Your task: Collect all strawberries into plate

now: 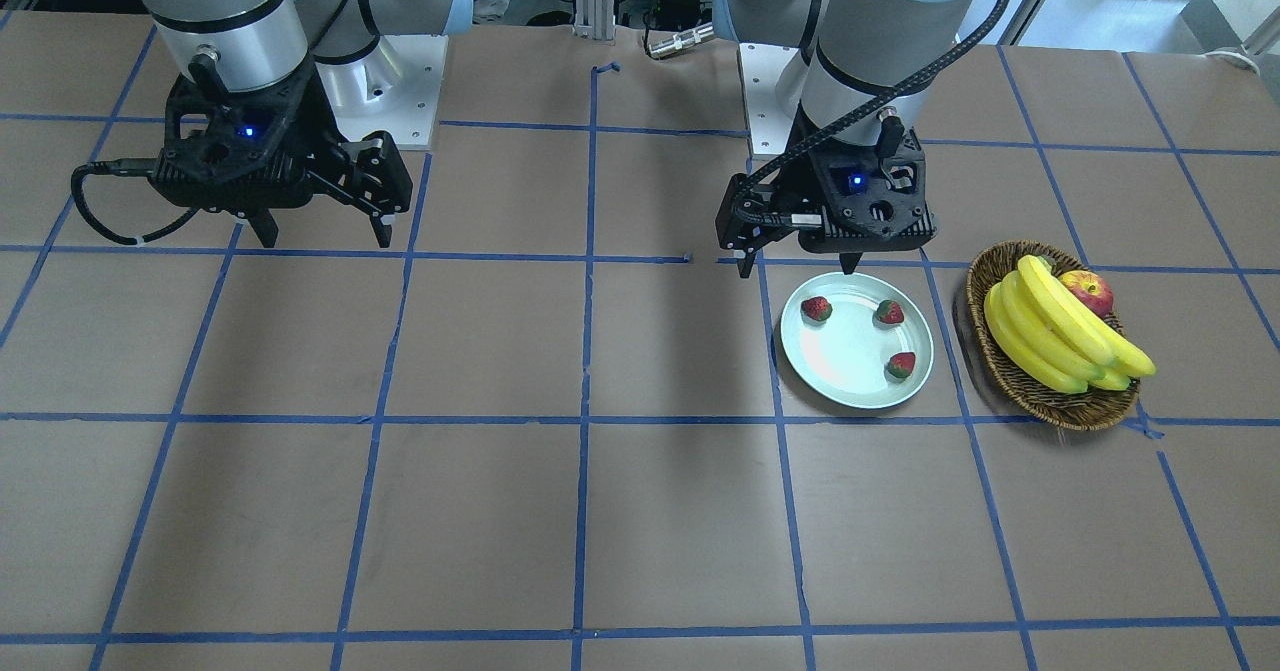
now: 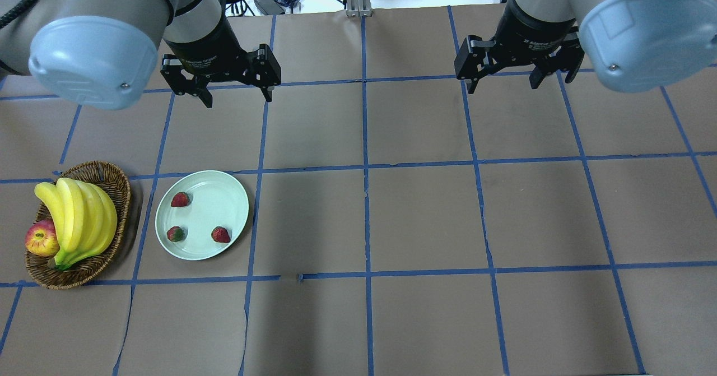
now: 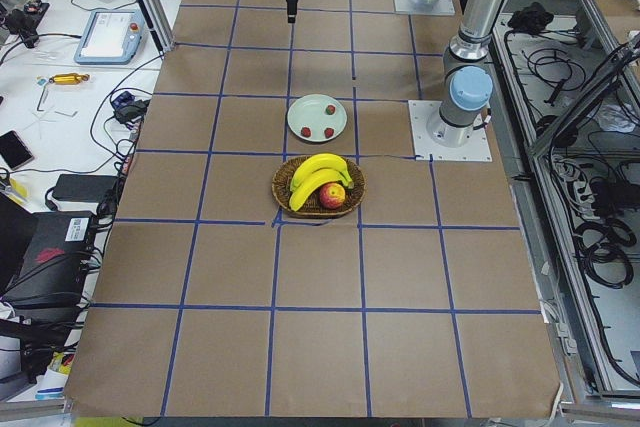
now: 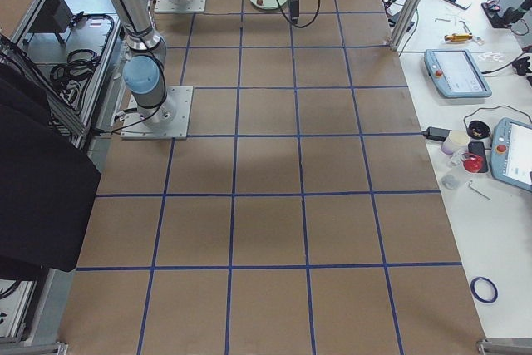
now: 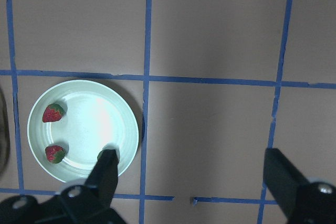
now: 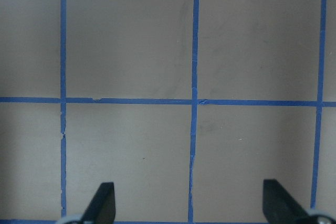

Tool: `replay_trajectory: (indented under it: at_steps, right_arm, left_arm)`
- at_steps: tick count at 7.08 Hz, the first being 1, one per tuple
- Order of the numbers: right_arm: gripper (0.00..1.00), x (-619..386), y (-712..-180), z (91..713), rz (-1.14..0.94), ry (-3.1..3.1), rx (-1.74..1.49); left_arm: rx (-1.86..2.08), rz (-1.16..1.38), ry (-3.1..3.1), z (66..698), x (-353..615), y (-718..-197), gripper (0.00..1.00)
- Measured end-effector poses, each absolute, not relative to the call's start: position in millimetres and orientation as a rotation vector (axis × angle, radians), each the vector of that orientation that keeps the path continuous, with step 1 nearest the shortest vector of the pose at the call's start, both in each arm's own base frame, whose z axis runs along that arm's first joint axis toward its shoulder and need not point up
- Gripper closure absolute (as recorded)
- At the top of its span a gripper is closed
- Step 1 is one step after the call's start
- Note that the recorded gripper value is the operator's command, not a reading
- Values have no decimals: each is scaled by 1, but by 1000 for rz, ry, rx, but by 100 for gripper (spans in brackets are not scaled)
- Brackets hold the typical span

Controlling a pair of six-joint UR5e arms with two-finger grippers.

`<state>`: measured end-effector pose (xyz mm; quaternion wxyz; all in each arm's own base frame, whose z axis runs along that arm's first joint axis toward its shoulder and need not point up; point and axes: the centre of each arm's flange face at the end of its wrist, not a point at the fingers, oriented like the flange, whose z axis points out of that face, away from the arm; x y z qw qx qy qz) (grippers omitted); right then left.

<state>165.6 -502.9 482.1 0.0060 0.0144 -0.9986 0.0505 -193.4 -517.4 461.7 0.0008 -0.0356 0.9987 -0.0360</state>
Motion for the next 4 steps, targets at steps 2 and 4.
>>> replay_trajectory:
  at_steps: [2, 4]
  right_arm:
    - [0, 166, -502, 482, 155, -3123, 51]
    - [0, 167, -500, 478, 144, -3123, 53]
  left_arm:
    - [-113, -116, 3135, 462, -193, -517, 0]
    - [-115, -120, 3134, 463, -193, -516, 0]
